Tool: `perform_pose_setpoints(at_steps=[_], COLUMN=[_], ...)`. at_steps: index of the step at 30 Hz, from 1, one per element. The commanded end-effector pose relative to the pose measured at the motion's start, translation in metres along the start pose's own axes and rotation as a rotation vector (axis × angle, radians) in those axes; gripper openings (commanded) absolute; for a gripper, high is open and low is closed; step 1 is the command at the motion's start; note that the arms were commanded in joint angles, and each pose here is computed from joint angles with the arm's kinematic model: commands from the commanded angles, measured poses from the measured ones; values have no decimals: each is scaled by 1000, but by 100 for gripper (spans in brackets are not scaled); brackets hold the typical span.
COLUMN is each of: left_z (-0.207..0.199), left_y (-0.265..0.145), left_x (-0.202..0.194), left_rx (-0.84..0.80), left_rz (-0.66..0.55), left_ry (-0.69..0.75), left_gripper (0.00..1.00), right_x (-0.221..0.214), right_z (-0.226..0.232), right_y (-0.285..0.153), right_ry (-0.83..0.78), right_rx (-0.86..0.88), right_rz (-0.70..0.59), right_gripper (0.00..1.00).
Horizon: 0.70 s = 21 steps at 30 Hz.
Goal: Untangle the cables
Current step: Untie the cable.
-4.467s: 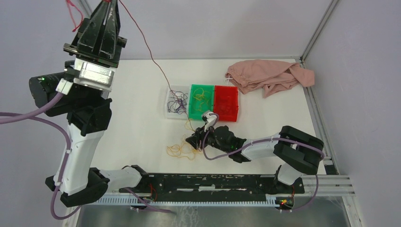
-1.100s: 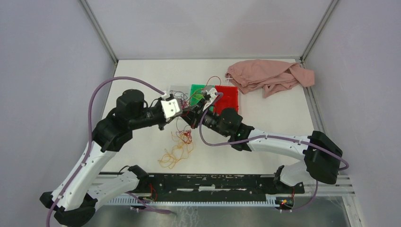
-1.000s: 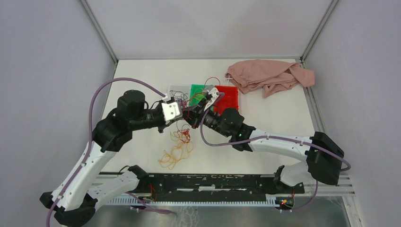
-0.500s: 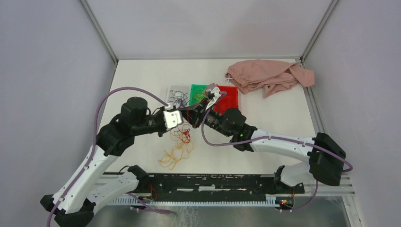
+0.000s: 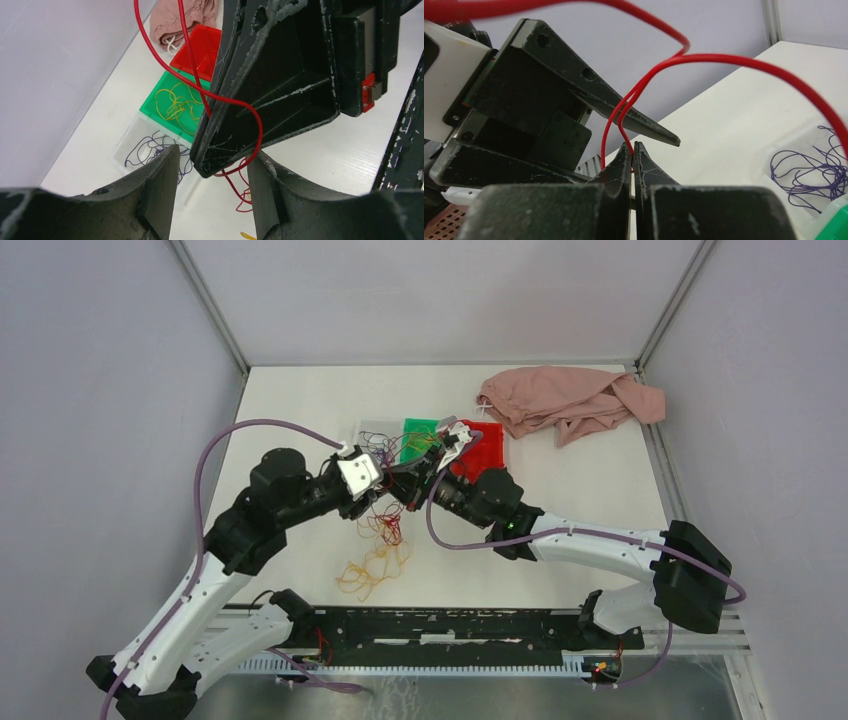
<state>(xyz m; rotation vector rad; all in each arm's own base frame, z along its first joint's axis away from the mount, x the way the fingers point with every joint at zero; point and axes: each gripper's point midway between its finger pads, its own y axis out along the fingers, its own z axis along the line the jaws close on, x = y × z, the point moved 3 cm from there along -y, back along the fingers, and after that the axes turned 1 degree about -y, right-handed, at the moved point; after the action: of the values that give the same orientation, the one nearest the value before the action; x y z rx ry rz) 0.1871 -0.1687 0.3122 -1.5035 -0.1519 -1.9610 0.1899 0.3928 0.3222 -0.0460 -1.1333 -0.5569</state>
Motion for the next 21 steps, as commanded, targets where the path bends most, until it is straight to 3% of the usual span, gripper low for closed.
perform_pose_setpoints(at_steps=[1,6,10,13,21], left_z=[6,-4,-6,-1,4], left_y=[6,9,7,4,-5], left_x=[14,7,16,28,60], left_rx=[15,-56,-71,-53,-45], left_rz=[-51,-20,-51,-90,-187], left_ry=[-17,-19,-20,-18,-31], left_gripper=[59,48,21,4,3], right_x=[40,45,45,38,9], right_z=[29,34,37,34,26], right_y=[0,-2,-4,-11,-62], right_ry=[29,32,39,42,9], right_rx=[103,125,136,119,110], right_rz=[-116,-121,-110,-76,34], right_gripper=[1,2,27,37,69])
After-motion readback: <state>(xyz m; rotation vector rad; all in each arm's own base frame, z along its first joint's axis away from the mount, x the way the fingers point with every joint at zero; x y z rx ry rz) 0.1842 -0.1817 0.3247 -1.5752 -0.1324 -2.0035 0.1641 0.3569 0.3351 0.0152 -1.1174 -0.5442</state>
